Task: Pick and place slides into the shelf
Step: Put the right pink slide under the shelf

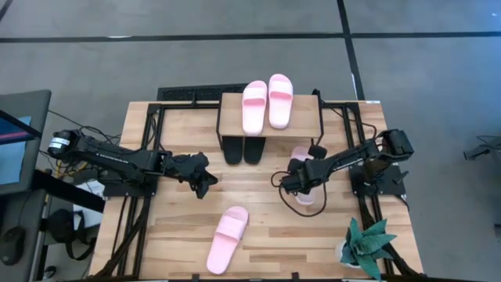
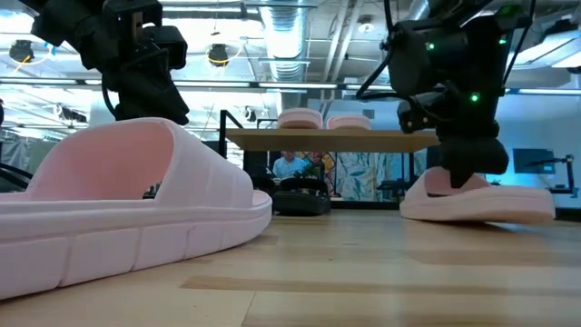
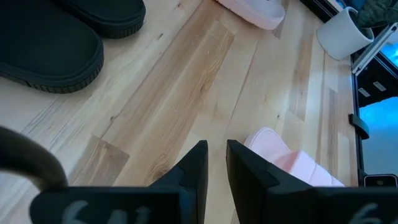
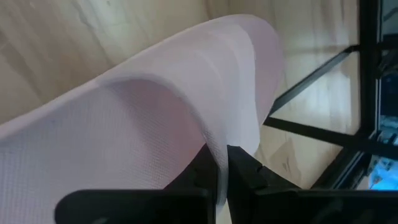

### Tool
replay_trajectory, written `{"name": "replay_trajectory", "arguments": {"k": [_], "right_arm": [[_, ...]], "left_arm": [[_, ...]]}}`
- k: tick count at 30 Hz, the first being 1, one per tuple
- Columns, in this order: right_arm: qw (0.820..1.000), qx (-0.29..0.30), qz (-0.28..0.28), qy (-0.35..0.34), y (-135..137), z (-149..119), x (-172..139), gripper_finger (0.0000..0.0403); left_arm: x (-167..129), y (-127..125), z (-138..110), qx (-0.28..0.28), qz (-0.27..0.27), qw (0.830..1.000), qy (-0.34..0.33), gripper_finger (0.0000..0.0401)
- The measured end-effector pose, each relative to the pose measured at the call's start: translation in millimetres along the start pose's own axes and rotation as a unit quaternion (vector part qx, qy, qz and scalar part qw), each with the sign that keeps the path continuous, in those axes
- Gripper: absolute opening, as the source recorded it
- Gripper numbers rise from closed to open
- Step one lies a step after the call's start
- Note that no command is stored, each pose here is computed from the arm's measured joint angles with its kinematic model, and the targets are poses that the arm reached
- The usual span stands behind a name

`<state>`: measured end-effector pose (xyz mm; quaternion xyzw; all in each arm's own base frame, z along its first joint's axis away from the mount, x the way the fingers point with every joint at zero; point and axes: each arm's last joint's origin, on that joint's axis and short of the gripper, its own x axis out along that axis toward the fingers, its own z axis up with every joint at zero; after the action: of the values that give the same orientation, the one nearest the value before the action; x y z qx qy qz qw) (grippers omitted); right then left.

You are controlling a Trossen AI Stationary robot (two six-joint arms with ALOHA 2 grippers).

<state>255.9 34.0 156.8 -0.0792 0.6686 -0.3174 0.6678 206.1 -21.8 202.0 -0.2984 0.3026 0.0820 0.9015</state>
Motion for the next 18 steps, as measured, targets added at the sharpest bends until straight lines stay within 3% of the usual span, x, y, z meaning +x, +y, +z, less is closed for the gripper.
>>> {"name": "replay_trajectory", "arguments": {"k": [6, 18], "right_arm": [[1.0, -0.022, 0.001, 0.004, -3.7, 2.6, 2.8, 0.0016], [1.0, -0.026, 0.01, -0.001, -2.2, 3.9, 2.7, 0.0104]], "left_arm": [[0.0, 0.0, 0.0, 0.0, 0.0, 1.0, 0.0, 0.0048], [0.0, -0.6, -0.5, 0.001, -0.009, 1.0, 0.008, 0.0048]]}}
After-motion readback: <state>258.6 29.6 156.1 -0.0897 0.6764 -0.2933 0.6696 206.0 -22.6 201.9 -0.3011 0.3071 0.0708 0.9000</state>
